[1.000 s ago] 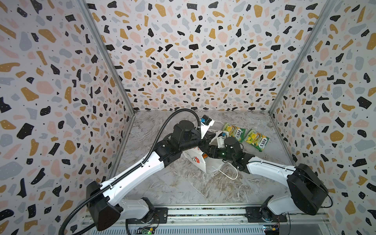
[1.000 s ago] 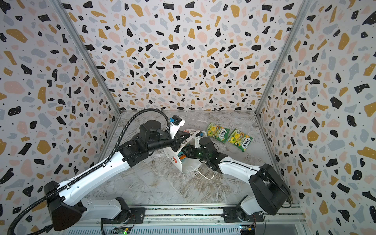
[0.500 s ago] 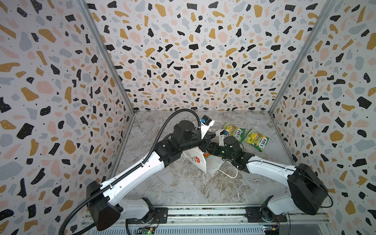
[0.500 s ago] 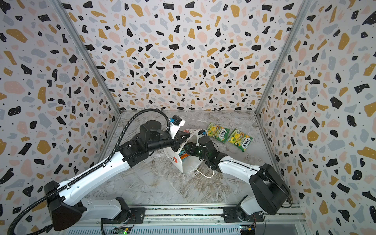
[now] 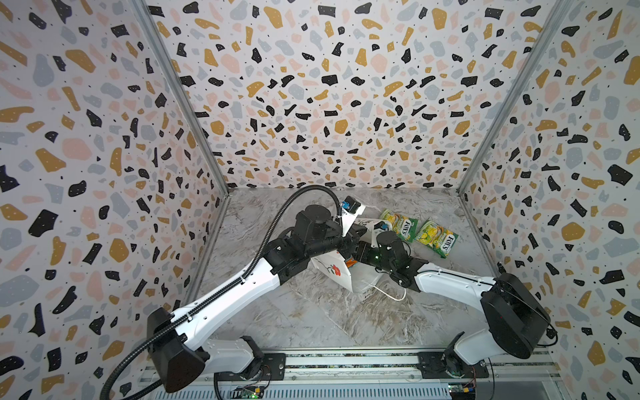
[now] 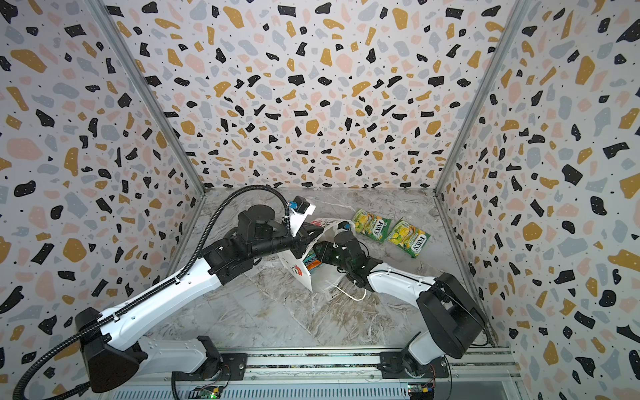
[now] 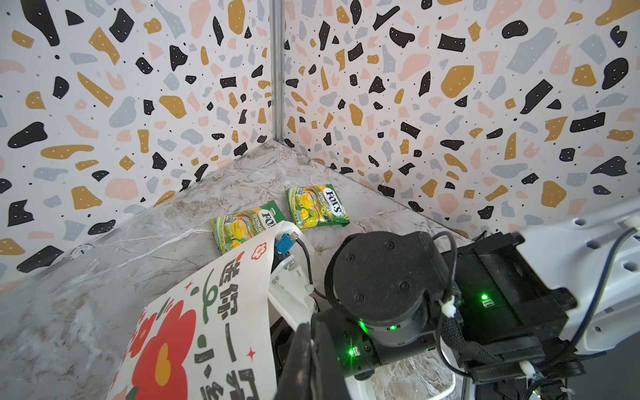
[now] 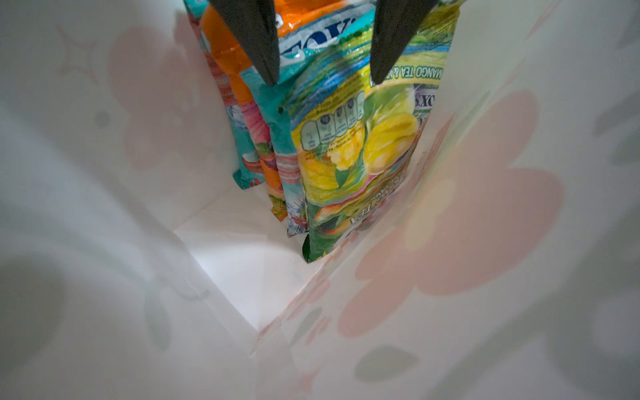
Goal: Take the snacks out of the paper bag
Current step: 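Push the right gripper deeper toward the yellow-green mango tea packet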
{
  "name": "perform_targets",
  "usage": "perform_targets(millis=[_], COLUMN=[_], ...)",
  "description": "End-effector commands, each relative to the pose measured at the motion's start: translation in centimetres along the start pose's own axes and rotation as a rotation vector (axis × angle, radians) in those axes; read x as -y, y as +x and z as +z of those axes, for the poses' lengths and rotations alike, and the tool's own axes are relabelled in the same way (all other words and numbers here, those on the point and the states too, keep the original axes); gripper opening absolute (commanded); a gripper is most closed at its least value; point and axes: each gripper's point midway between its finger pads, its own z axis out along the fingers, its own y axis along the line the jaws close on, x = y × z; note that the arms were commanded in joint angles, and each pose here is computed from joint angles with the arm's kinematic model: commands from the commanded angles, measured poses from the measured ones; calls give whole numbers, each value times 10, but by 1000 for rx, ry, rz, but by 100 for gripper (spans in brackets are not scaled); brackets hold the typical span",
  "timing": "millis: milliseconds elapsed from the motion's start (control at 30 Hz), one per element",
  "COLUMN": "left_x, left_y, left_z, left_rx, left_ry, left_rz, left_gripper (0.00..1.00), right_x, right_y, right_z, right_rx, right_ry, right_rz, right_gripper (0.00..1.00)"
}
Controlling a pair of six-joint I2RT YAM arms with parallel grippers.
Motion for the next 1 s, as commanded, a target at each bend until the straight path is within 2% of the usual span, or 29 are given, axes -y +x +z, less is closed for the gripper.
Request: perform_targets(millis=[0,200,567,967], left_x=[10,10,11,13], left_y=[-10,-9,-10,-10], left_z=[-4,-4,-4,-4], left_rx=[35,32,32,32], left_ry=[31,34,34,39], left_rz=[20,19,19,21], left_gripper=[0,0,0,0], right_x=[-11,-17,-17,-30], right_y=[-16,-19,-29,-27], right_z=[1,-2,-8,4], right_rx=[37,47,92,69], right_ry=[-11,-10,70,0], right_rz=[16,-14,-112,-192], right_gripper=[45,45,48,47])
